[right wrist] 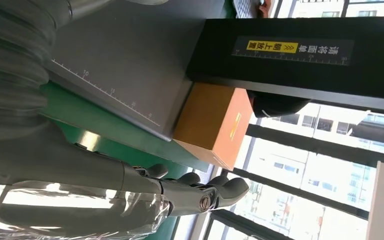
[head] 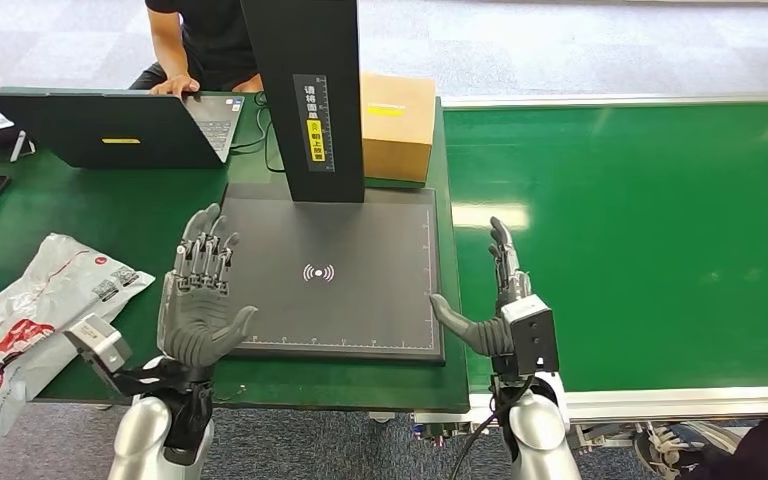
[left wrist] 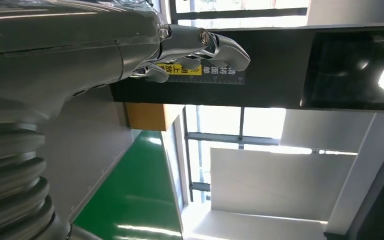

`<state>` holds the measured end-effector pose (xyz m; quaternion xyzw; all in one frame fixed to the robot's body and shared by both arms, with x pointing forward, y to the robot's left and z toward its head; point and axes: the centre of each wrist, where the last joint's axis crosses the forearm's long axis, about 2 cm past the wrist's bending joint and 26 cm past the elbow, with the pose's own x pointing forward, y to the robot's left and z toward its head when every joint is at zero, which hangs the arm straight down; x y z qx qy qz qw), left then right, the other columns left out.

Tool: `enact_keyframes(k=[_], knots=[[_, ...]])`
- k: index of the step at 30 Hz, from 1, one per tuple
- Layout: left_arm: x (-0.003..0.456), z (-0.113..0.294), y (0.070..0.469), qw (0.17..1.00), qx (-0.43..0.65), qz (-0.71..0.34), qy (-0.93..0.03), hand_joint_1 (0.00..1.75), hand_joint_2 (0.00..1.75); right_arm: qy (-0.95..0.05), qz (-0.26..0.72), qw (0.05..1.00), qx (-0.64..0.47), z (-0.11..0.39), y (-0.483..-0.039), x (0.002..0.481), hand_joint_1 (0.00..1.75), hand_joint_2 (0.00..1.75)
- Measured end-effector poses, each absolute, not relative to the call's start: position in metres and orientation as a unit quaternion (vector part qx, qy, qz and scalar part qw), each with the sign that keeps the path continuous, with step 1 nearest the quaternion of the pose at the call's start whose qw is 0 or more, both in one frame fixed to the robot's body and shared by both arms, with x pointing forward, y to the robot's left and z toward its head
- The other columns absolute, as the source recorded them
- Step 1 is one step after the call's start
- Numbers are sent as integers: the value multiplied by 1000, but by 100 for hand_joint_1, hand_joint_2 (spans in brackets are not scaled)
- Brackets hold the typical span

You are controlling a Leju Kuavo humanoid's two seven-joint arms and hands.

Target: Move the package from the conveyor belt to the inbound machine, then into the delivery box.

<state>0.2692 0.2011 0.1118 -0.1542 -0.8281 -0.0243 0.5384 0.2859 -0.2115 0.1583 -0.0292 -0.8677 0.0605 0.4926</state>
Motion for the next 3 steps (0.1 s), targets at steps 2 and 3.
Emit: enact_keyframes(k=[2, 3], knots=[[270, 112, 200, 538, -150, -30, -829, 0, 175, -869, 62, 491, -27, 158, -210, 286, 0, 175], [271, 112, 200, 538, -149, -32, -829, 0, 175, -869, 63, 491, -27, 158, -210, 286, 0, 175]])
